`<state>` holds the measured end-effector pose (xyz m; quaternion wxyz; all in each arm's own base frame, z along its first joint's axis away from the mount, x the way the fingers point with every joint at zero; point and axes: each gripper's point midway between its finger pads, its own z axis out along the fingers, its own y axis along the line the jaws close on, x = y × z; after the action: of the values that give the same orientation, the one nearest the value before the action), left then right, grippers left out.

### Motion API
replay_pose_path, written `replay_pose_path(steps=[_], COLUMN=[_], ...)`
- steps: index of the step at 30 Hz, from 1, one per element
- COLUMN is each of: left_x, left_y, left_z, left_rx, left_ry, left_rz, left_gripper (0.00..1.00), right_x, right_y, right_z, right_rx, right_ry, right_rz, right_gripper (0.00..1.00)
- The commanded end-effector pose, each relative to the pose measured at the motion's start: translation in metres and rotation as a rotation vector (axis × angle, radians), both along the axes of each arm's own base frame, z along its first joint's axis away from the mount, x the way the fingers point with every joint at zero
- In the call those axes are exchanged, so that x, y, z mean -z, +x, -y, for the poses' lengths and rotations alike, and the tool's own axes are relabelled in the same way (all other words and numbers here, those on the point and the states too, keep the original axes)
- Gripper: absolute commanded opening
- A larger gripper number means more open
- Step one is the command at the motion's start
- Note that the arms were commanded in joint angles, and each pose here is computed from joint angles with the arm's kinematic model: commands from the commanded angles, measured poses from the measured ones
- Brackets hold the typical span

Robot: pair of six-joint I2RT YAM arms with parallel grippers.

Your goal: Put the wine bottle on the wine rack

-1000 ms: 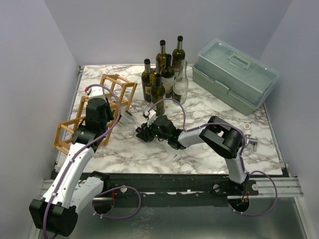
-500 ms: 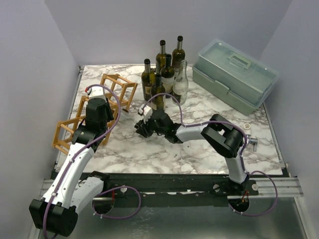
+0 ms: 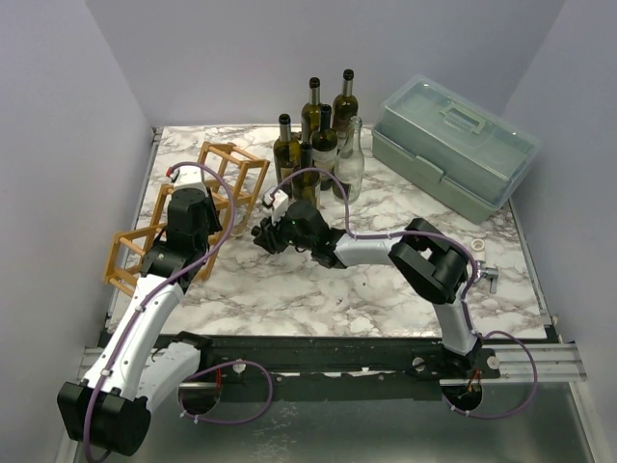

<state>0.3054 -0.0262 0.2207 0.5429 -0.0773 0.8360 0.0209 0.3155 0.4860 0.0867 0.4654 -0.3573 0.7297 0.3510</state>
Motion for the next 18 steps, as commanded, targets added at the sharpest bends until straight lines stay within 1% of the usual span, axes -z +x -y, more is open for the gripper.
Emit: replay_pose_path(steps=[1, 2, 5, 7, 10, 11, 14, 15, 18], left_x=[0.008, 0.009, 0.011, 0.012, 0.013, 0.014, 0.017, 0.019, 0.018], left_y=[0.004, 0.005, 0.008, 0.01, 0.014, 0.016, 0.022, 0.024, 0.029], left_z=[0.012, 0.012, 0.012, 0.013, 0.014, 0.015, 0.018, 0.017, 0.013], left_rx=[0.054, 0.056, 0.055, 0.059, 0.064, 0.067, 0.082, 0.079, 0.062], left_ry=[-0.025, -0.028, -0.034, -0.04, -0.053, -0.061, -0.082, -0.088, -0.116], left_rz=[-0.027, -0.028, -0.035, -0.037, -0.037, -0.04, -0.053, -0.06, -0.066], left_gripper=[0.0, 0.0, 0.0, 0.0, 0.0, 0.0, 0.0, 0.0, 0.0], right_x=[0.006, 0.006, 0.005, -0.002, -0.015, -0.021, -0.034, -0.039, -0.048], right_y=[-0.002, -0.004, -0.012, -0.018, -0.025, -0.028, -0.036, -0.037, -0.038], right_z=[0.008, 0.01, 0.018, 0.024, 0.033, 0.037, 0.052, 0.058, 0.077], right_rx=[0.026, 0.025, 0.021, 0.024, 0.034, 0.032, 0.04, 0.047, 0.1], right_ry=[-0.005, -0.012, -0.027, -0.031, -0.029, -0.025, -0.031, -0.032, -0.043], right_rz=[-0.015, -0.013, -0.01, -0.005, -0.012, -0.011, 0.003, 0.012, 0.031], right_gripper=[0.35, 0.43, 0.63, 0.74, 0.84, 0.89, 0.98, 0.99, 1.0])
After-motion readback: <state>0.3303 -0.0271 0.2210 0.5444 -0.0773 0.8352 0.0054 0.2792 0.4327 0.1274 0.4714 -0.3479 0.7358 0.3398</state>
